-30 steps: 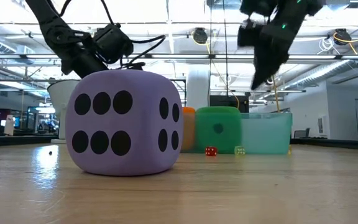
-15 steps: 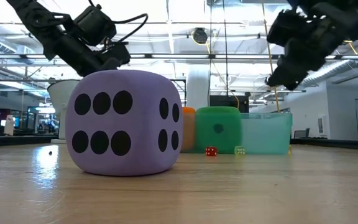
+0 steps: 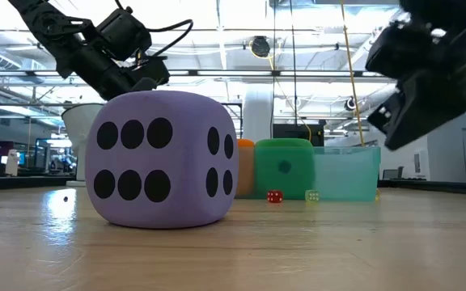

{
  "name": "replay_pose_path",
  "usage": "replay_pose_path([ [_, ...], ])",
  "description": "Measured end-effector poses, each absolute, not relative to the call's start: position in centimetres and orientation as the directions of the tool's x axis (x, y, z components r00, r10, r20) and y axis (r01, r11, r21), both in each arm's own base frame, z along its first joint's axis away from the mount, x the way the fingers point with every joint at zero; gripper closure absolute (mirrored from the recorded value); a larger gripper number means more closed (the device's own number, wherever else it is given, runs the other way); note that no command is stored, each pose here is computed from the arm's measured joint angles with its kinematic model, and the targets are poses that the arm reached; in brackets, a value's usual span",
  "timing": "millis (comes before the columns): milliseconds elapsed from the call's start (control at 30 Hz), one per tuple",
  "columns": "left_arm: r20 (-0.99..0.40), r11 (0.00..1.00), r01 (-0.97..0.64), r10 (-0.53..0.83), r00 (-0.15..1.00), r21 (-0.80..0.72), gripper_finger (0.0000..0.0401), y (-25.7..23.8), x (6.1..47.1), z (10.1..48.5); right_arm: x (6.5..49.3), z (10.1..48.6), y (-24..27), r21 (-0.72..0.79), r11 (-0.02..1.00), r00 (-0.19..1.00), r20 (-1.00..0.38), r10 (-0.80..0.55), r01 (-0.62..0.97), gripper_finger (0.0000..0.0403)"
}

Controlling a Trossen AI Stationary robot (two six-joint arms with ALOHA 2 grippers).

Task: Pick & Place Dice
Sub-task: Adjust the green bin

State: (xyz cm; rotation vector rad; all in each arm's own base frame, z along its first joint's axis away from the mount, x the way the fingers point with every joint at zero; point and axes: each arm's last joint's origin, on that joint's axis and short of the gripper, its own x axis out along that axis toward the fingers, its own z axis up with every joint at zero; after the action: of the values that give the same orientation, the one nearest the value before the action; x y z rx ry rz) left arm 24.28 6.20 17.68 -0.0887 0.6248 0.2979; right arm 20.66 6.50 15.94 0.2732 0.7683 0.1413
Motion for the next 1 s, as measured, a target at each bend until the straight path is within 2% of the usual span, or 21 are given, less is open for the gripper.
replay_pose_path([
  [200,-0.586,0.953,-0.303,0.247,0.771,0.003,0.0375,6.2,24.3,17.7,21.6,14.6,4.6,0.237,0.966,0.697,-0.71,0.1,0.103,0.0403],
  [433,-0.587,0.948,-0.317,0.246,0.771,-0.018,0.0375,6.2,24.3,17.7,22.9,14.0,2.6,0.216,0.964,0.734,-0.678,0.036,0.152,0.0403],
  [1000,-0.588,0.949,-0.314,0.242,0.772,-0.02,0.0375,6.1,24.3,17.7,24.4,13.5,1.0,0.243,0.957,0.792,-0.61,0.022,0.16,0.0403],
])
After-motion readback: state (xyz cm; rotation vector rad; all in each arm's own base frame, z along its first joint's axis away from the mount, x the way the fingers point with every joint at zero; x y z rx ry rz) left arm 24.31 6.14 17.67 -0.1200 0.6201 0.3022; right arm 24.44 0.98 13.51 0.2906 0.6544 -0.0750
